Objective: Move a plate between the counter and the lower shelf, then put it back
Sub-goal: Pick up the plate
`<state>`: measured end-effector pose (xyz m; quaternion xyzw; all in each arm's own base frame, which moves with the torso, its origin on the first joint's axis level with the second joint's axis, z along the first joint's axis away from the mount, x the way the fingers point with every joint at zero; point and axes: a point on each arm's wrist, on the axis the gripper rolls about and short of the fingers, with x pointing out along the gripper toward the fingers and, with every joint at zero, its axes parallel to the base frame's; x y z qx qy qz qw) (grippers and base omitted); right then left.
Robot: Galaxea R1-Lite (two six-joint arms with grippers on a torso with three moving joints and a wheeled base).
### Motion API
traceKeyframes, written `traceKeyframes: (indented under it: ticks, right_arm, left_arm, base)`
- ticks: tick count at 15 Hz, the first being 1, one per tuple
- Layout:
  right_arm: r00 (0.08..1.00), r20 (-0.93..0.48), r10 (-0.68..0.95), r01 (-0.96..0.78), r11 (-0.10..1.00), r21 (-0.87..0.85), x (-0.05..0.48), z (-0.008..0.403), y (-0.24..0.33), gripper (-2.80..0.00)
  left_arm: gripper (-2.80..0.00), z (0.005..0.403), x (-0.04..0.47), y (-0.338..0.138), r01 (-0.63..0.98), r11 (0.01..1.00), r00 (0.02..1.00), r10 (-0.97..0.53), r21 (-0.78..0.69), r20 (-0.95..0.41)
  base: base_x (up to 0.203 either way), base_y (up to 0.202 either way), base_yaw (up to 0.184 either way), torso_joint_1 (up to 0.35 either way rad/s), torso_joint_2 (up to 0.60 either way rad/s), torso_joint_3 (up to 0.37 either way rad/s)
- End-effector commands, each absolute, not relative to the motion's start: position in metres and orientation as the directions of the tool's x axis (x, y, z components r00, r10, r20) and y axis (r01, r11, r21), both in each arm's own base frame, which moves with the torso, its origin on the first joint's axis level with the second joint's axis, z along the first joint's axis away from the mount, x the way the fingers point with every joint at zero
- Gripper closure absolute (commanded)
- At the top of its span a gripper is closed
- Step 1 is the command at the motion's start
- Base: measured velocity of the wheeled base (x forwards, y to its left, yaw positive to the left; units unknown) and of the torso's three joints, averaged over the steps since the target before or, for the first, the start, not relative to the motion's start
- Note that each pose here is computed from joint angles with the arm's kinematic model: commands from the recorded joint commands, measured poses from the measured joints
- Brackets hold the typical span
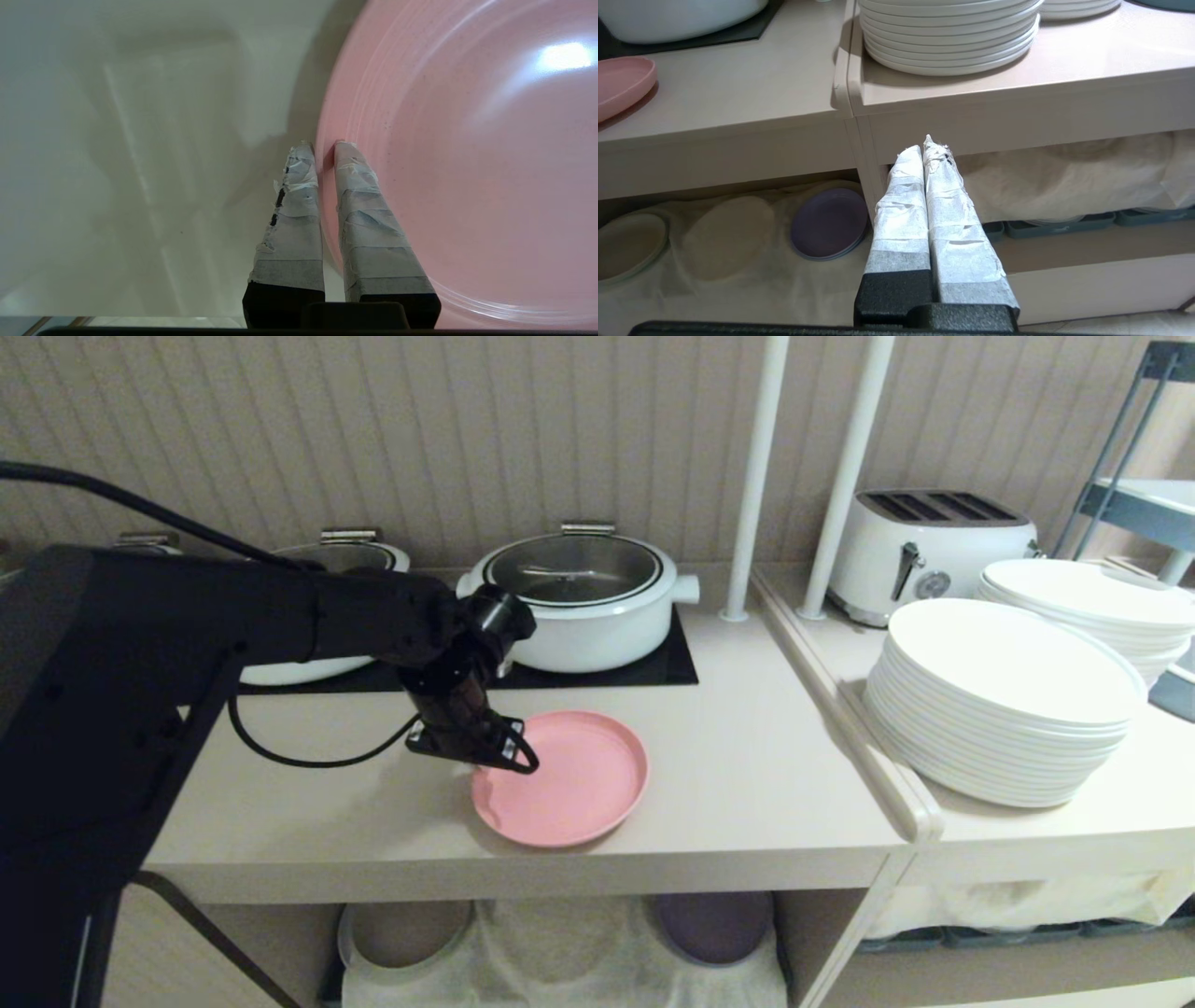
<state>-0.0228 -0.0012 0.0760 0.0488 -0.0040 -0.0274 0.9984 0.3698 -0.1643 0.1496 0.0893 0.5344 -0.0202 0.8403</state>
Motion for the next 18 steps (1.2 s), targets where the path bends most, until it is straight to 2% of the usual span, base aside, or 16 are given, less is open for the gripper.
traceKeyframes:
  ticks: [1, 13, 18]
  right_arm:
    - [0.998, 0.005, -0.055, 0.054, 0.994, 0.098, -0.023, 0.076, -0.001, 0.0]
    - [0.998, 0.006, -0.055, 0.054, 0.994, 0.098, -0.023, 0.076, -0.001, 0.0]
    - [0.998, 0.006, -0.055, 0.054, 0.994, 0.098, -0.023, 0.076, -0.001, 0.0]
  left_arm:
    - [0.0, 0.154, 0.367, -0.163, 0.127, 0.984, 0.433, 0.062, 0.128, -0.899]
    - [0.0, 0.203, 0.331, -0.15, 0.065, 0.995, 0.454, 0.042, 0.08, -0.89]
    - [0.0, 0.207, 0.309, -0.14, -0.002, 0.999, 0.41, 0.041, 0.044, -0.911]
  base:
    - [0.0, 0.0, 0.0, 0.0, 0.0, 0.0]
    - [0.0, 0.0, 0.0, 0.0, 0.0, 0.0]
    - [0.0, 0.0, 0.0, 0.0, 0.0, 0.0]
